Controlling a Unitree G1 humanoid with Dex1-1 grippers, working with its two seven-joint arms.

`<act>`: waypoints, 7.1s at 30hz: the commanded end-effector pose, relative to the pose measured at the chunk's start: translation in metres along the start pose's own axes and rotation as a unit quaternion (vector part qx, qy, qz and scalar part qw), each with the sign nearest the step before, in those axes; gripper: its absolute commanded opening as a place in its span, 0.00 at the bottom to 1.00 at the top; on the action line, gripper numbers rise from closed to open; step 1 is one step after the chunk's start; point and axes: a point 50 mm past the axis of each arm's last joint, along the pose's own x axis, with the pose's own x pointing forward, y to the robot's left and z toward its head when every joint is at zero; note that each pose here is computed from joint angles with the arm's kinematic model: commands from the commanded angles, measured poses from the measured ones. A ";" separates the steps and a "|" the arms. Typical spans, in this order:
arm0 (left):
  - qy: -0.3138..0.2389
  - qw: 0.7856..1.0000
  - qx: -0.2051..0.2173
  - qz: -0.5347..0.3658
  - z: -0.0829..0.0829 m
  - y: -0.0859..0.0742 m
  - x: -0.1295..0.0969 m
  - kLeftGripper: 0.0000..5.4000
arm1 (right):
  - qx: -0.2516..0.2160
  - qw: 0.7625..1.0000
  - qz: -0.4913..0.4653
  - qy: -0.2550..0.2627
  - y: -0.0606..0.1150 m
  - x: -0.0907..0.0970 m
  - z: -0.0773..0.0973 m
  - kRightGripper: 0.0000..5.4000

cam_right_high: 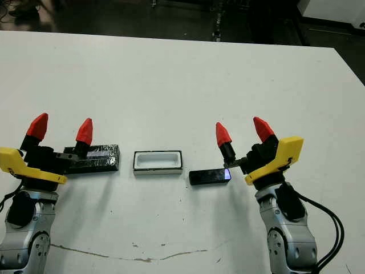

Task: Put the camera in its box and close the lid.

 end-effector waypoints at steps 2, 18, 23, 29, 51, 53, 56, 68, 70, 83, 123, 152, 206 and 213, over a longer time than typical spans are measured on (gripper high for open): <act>0.011 1.000 0.004 0.004 -0.001 -0.001 -0.001 1.00 | -0.004 1.000 -0.003 0.008 -0.003 -0.001 -0.001 1.00; 0.014 1.000 0.013 0.009 -0.001 -0.001 -0.003 1.00 | -0.083 0.988 0.127 -0.011 -0.020 0.009 0.028 1.00; 0.013 1.000 0.010 0.006 -0.002 0.000 -0.002 1.00 | -0.164 0.953 0.255 0.023 -0.040 0.024 0.072 1.00; 0.012 1.000 0.008 0.006 -0.002 -0.001 -0.003 1.00 | -0.214 0.911 0.343 0.078 -0.044 0.042 0.095 1.00; 0.010 1.000 0.007 0.009 -0.001 -0.001 -0.002 1.00 | -0.251 0.778 0.518 0.249 -0.018 0.073 0.078 1.00; 0.010 1.000 0.002 0.006 -0.001 -0.001 -0.002 1.00 | -0.252 0.767 0.526 0.266 -0.018 0.072 0.073 1.00; 0.010 1.000 0.006 0.004 -0.001 0.000 -0.001 1.00 | -0.246 0.758 0.532 0.285 -0.017 0.071 0.065 1.00; 0.011 1.000 -0.003 -0.002 -0.002 0.001 0.001 1.00 | -0.241 0.728 0.547 0.337 -0.018 0.065 0.044 1.00; 0.012 1.000 -0.004 -0.001 -0.002 0.000 0.001 1.00 | -0.236 0.726 0.547 0.344 -0.019 0.065 0.040 1.00; 0.013 1.000 -0.006 -0.001 -0.001 -0.002 0.001 1.00 | -0.225 0.705 0.559 0.374 -0.018 0.062 0.020 1.00; 0.017 1.000 -0.007 -0.002 -0.002 -0.002 -0.002 1.00 | -0.206 0.681 0.588 0.385 -0.008 0.048 -0.014 1.00; 0.016 1.000 -0.013 -0.004 0.000 -0.002 -0.001 1.00 | -0.202 0.735 0.553 0.336 -0.002 0.045 -0.019 0.31; 0.011 1.000 -0.016 0.002 0.000 -0.001 -0.001 1.00 | -0.117 0.749 0.575 0.306 0.062 0.123 -0.003 0.31; 0.012 1.000 -0.018 0.003 0.000 -0.002 -0.002 1.00 | -0.117 0.741 0.581 0.315 0.066 0.121 -0.009 0.31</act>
